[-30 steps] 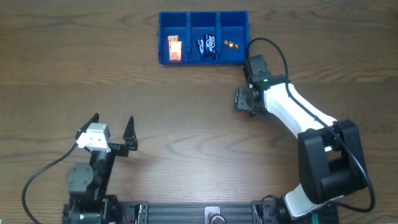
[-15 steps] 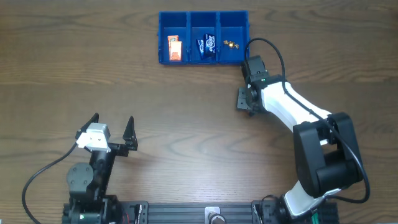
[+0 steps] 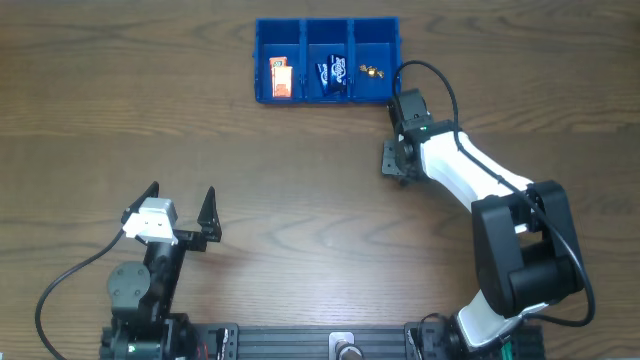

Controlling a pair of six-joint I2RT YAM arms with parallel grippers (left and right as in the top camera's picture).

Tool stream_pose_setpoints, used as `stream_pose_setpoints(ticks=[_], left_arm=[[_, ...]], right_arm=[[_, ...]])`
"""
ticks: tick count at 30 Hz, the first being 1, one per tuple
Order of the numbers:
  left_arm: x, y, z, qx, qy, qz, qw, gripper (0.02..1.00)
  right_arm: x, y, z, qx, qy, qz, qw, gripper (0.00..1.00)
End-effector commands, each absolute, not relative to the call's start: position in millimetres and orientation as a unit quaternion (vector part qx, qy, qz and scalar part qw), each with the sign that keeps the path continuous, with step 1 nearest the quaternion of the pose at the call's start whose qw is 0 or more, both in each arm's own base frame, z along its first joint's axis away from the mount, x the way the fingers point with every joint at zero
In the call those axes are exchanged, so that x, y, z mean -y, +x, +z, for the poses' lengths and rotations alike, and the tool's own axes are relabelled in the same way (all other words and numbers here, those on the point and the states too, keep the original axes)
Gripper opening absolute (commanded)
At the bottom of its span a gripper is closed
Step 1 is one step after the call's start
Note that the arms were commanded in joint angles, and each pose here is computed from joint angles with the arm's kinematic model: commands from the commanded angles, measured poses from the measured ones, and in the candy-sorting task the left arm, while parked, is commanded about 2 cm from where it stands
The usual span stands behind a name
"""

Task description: Sort Candies Into Trays

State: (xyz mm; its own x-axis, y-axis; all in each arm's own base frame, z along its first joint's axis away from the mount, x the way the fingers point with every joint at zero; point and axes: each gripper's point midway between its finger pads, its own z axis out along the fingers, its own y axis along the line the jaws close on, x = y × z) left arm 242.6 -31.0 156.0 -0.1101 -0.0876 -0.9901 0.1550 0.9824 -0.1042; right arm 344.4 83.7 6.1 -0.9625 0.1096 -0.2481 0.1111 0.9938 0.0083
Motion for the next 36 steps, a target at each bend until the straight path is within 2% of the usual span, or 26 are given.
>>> stream_pose_setpoints(ticks=[1,9,19,23,25,27,30,33,36], left_arm=[[34,241,141,-0.754,0.029,-0.097,0.649,0.998],[34,241,141,-0.754,0.029,-0.097,0.649,0.998],[34,241,141,-0.754,0.029,-0.097,0.649,1.000],[34,241,141,-0.754,0.029,-0.097,0.649,0.996],[34,241,141,-0.754,0.029,-0.097,0.649,0.998],[34,241,141,-0.754,0.029,-0.097,0.649,0.996],[34,241,141,-0.754,0.029,-0.097,0.649,0.998],[34,241,141,-0.754,0.029,-0.097,0.649,0.996],[34,241,141,-0.754,0.029,-0.097,0.649,0.998]], right_arm=[[-77,346,0,-0.991,0.048,-0.019,0.122,0.474],[-75,347,-7,-0.992,0.051,-0.021,0.116,0.424],[-75,345,-7,-0.992,0.051,-0.021,0.113,0.119],[-81,342,0,-0.992,0.047,-0.016,0.114,0.036],[-87,341,17,-0.991,0.040,-0.008,0.127,0.036],[-94,343,48,-0.987,0.031,0.003,0.157,0.036],[-104,351,106,-0.975,0.021,0.020,0.219,0.034],[-110,370,184,-0.956,0.009,0.031,0.290,0.036],[-111,400,229,-0.944,-0.002,0.025,0.330,0.034]])
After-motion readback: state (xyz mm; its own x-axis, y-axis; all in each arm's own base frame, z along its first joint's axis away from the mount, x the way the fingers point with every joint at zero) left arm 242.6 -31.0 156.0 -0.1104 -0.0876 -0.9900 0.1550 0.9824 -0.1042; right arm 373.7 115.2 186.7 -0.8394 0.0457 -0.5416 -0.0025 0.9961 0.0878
